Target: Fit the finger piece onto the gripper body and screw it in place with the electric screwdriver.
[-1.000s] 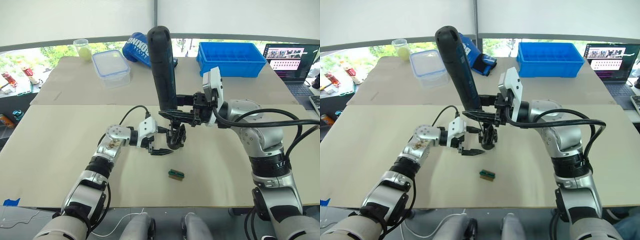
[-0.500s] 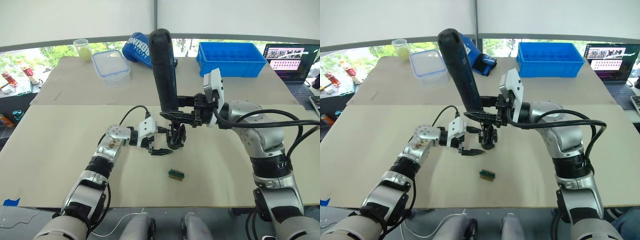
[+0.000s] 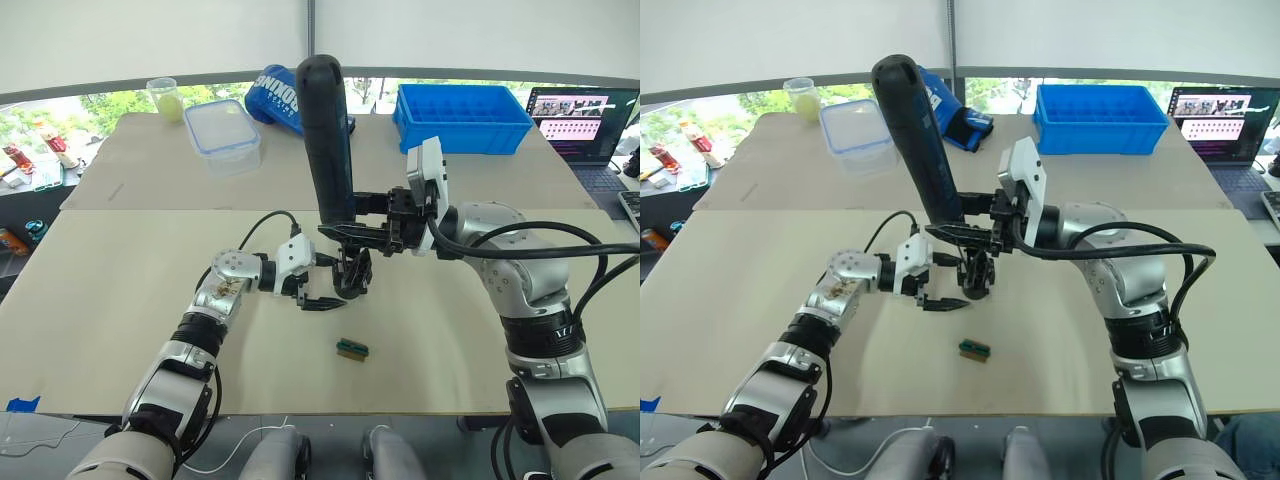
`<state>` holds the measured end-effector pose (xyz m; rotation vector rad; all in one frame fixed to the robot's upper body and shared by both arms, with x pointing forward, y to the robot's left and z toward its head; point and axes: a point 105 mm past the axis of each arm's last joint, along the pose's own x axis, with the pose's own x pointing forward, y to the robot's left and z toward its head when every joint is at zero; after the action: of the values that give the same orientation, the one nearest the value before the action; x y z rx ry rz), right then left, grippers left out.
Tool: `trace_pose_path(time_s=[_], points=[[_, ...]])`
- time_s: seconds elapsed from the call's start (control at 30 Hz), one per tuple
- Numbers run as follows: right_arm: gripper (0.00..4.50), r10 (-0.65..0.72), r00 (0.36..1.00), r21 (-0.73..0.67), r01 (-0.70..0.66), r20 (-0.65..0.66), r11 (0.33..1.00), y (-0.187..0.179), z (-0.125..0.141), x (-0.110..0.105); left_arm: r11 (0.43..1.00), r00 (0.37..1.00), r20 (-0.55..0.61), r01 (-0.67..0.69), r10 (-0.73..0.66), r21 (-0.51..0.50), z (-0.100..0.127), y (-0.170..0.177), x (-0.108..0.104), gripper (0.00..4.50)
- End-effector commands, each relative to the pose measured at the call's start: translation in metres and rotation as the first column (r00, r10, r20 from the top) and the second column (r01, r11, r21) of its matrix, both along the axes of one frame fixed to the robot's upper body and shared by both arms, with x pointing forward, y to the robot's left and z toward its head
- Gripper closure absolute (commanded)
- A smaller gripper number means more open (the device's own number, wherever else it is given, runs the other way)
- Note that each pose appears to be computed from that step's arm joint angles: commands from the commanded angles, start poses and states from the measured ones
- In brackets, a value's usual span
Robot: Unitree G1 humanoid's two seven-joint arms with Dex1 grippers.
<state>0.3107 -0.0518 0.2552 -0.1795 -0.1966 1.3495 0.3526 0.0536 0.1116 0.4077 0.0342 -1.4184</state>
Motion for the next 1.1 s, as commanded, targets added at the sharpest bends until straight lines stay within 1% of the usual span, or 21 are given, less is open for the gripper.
trace_pose_path(time_s=[0.03, 0.5, 1.1], points=[[2.58, 0.033, 0.995, 0.046, -0.037, 0.089, 0.998, 0.001, 0.027, -0.012, 1.000, 0.999, 0.051, 0.019, -0.018, -0.006, 0.010, -0.003, 0.000, 0.00], [2.58, 0.015, 0.998, 0.033, -0.017, 0.059, 0.999, -0.002, 0.016, -0.008, 1.000, 0.999, 0.052, 0.016, -0.015, -0.006, 0.011, -0.003, 0.001, 0.00], [2.58, 0.011, 0.999, 0.027, -0.012, 0.053, 1.000, -0.003, 0.011, -0.008, 1.000, 0.998, 0.053, 0.016, -0.016, -0.005, 0.010, -0.003, 0.001, 0.00]])
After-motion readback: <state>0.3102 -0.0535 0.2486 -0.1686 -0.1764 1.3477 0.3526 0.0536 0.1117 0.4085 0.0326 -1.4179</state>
